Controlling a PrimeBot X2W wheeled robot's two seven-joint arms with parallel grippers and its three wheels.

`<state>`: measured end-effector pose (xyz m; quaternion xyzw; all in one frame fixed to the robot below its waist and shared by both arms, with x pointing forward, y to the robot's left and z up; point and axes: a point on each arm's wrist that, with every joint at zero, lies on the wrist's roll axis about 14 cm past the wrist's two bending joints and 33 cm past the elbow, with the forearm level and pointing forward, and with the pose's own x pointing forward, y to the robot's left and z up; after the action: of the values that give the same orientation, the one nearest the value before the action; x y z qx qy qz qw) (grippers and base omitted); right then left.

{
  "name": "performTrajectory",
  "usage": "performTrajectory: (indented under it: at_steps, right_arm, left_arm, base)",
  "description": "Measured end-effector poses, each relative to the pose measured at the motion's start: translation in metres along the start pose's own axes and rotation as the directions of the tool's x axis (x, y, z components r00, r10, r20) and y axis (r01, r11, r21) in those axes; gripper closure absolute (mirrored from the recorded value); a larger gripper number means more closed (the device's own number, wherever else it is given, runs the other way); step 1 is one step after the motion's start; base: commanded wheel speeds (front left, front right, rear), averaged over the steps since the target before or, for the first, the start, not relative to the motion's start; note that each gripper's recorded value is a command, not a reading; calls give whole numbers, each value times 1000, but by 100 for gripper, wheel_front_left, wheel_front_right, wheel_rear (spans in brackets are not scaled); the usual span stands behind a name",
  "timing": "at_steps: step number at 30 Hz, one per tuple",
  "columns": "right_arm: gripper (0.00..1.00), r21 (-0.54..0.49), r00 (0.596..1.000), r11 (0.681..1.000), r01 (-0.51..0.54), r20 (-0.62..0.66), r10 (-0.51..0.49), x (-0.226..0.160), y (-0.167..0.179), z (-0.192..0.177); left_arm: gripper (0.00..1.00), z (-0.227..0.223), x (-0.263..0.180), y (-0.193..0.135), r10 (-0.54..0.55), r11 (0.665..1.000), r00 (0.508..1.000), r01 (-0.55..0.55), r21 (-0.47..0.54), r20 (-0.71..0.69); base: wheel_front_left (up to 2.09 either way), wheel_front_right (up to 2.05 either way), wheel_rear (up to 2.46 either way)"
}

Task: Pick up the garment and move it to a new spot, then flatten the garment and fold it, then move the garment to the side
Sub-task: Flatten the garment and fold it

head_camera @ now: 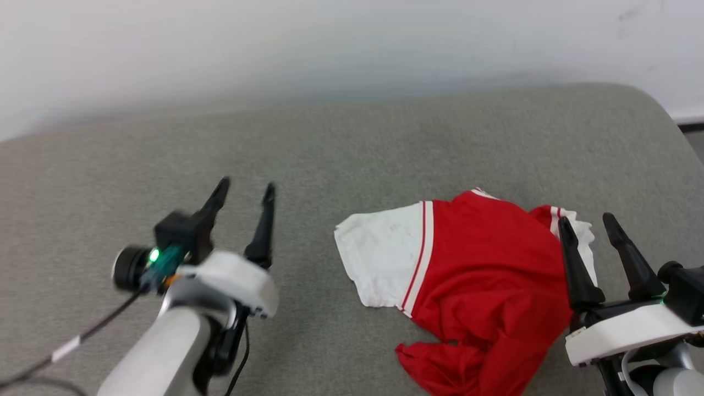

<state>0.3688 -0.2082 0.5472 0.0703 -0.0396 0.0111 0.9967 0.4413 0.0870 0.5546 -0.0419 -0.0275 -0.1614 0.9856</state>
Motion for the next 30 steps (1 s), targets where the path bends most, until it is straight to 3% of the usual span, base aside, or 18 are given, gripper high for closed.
performTrajectory:
  at_steps: [5, 9, 10, 11, 18, 23, 24, 25, 27, 30]
  right_arm:
    - [0, -9, 1000, 1000, 20, -11, -20, 4, -4, -4]
    - [0, -19, 999, 999, 33, -27, -34, 9, -7, -11]
    - [0, -19, 999, 999, 33, -27, -34, 9, -7, -11]
    - [0, -23, 998, 999, 43, -38, -44, 11, -10, -15]
    - [0, -25, 995, 997, 73, -72, -75, 13, -18, -29]
    - [0, -9, 992, 996, 89, -88, -90, 11, -21, -36]
    - [0, -7, 992, 996, 90, -87, -90, 11, -21, -36]
    - [0, -4, 992, 996, 91, -87, -91, 11, -21, -36]
    - [0, 5, 992, 996, 92, -86, -91, 11, -21, -36]
    - [0, 8, 992, 996, 93, -82, -92, 12, -22, -35]
  left_arm:
    - [0, -23, 41, -36, -168, 985, 974, 170, 3, -152]
    - [0, -76, 54, -53, -263, 961, 880, 277, -23, -396]
    - [0, -76, 54, -53, -263, 961, 880, 277, -23, -396]
    - [0, -99, 56, -61, -297, 948, 819, 315, -47, -491]
    - [0, -178, 36, -68, -320, 912, 554, 400, -91, -769]
    - [0, -190, 31, -72, -319, 889, 434, 446, -106, -843]
    - [54, -190, 31, -72, -317, 884, 425, 456, -102, -848]
    - [98, -191, 30, -74, -319, 881, 420, 461, -103, -849]
    - [100, -189, 31, -75, -324, 878, 432, 470, -97, -842]
    - [100, -179, 40, -77, -333, 888, 517, 453, -78, -788]
  base:
    - [0, 0, 0]
    - [0, 0, 0]
    - [0, 0, 0]
    - [0, 0, 0]
    - [0, 0, 0]
    - [0, 0, 0]
    - [0, 0, 0]
    - [0, 0, 0]
    - [0, 0, 0]
    - [0, 0, 0]
